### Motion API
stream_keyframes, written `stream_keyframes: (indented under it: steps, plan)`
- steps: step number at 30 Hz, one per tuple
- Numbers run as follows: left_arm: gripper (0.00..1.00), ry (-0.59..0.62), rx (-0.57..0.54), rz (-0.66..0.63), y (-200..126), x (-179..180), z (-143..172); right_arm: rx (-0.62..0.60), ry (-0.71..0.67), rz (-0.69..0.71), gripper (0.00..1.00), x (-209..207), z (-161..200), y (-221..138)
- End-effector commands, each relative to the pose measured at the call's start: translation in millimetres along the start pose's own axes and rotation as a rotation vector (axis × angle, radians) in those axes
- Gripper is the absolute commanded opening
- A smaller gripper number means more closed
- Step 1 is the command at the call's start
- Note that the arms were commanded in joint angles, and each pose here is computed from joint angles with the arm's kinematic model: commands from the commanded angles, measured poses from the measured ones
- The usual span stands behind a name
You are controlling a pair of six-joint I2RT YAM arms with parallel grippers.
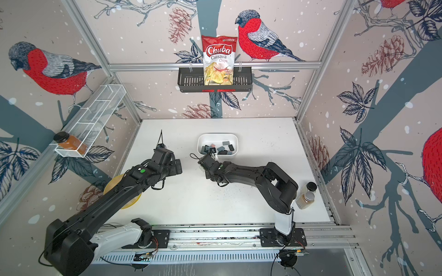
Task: Put the eraser in the storage box
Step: Pick up the eraser from the center of the board, then place the eraser in the storage box.
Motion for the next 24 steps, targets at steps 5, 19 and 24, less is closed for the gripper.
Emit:
stream_keyframes:
  steps: [5, 19, 24]
  plan:
    - [0.97, -0.009, 0.084, 0.057, 11, -8, 11, -0.084, 0.017, 0.037, 0.12, -24, -31, -30]
    - [0.97, -0.019, 0.156, 0.059, 29, -24, 33, -0.102, 0.075, -0.007, 0.12, -62, -86, -24]
    - [0.97, -0.015, 0.180, 0.051, 37, -32, 40, -0.083, 0.078, -0.006, 0.12, -70, -97, -10]
Point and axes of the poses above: each gripper's point midway between its finger pads, its own y axis out along the fingers, its own x axis along the line the jaws close on, z = x × y, the point moved 7 cm from there along -y, back along the fingers, and after that the axes turned 6 degrees about -y, right-handed, at the moved point
